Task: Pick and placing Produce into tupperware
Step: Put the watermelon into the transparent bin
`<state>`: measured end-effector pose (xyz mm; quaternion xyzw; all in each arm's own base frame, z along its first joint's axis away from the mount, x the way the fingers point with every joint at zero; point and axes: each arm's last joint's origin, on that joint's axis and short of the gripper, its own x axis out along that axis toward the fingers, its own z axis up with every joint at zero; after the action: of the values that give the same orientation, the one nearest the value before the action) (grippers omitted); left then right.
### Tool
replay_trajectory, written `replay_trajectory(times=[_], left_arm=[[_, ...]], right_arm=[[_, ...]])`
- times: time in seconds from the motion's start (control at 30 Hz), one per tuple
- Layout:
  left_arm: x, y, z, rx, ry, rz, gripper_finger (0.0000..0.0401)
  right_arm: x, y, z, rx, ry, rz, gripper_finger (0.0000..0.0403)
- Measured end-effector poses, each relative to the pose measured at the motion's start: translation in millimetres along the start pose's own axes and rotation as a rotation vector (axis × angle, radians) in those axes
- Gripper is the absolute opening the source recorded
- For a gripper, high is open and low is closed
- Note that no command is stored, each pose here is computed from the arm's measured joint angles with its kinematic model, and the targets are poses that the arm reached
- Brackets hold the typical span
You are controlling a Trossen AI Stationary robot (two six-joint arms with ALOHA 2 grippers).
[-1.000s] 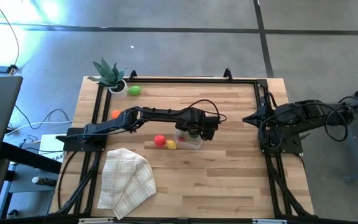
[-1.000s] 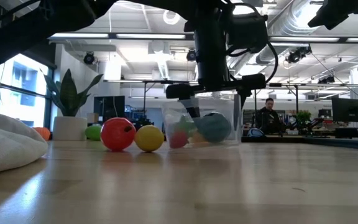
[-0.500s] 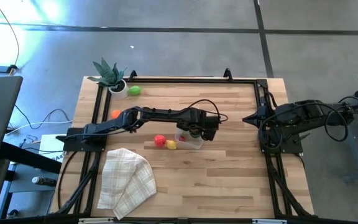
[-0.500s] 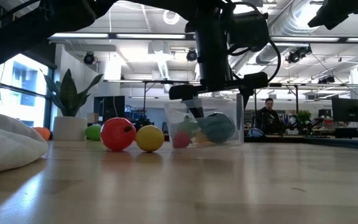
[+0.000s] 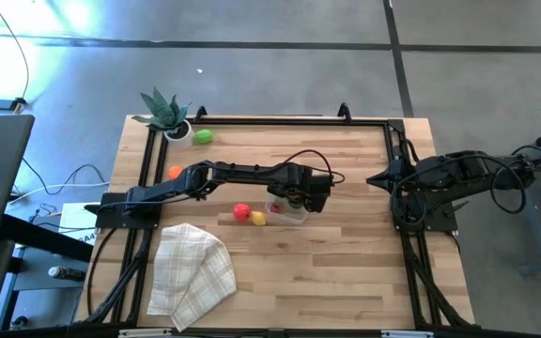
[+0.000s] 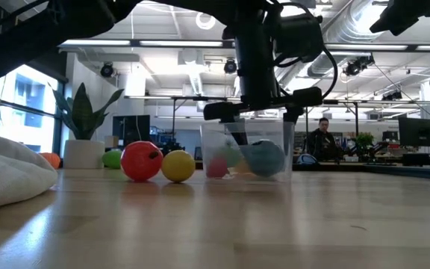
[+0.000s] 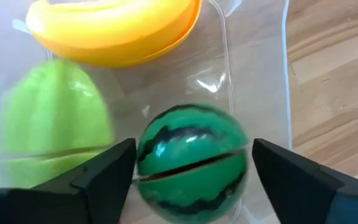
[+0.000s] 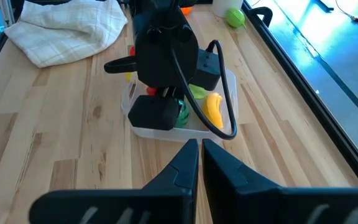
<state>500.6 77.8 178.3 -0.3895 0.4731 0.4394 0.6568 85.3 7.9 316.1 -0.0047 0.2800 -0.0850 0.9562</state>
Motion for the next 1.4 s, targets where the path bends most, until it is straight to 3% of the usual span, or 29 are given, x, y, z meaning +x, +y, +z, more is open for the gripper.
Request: replay_trajectory(times=[0.17, 0.3, 0.7, 1.4], left_arm=[[-0.3, 0.3, -0.2, 0.023, 0.001, 0.004, 0.0256], [-0.9, 0.0, 0.5, 0.031, -0.012, 0.003, 0.0239], [-0.6, -0.2, 0.6, 0.06, -0.014, 0.003, 0.0264], [-1.4, 0.0, 0.5, 0.138, -0.012, 0.002, 0.0266]], right_arm=[[0.0, 0.0, 0.0, 0.0, 0.0, 0.0, 0.0011], [0.0, 0.0, 0.0, 0.0, 0.0, 0.0, 0.0011], [0.0, 0.0, 0.0, 0.0, 0.0, 0.0, 0.0011], [0.0, 0.0, 0.0, 0.0, 0.0, 0.0, 0.0011]])
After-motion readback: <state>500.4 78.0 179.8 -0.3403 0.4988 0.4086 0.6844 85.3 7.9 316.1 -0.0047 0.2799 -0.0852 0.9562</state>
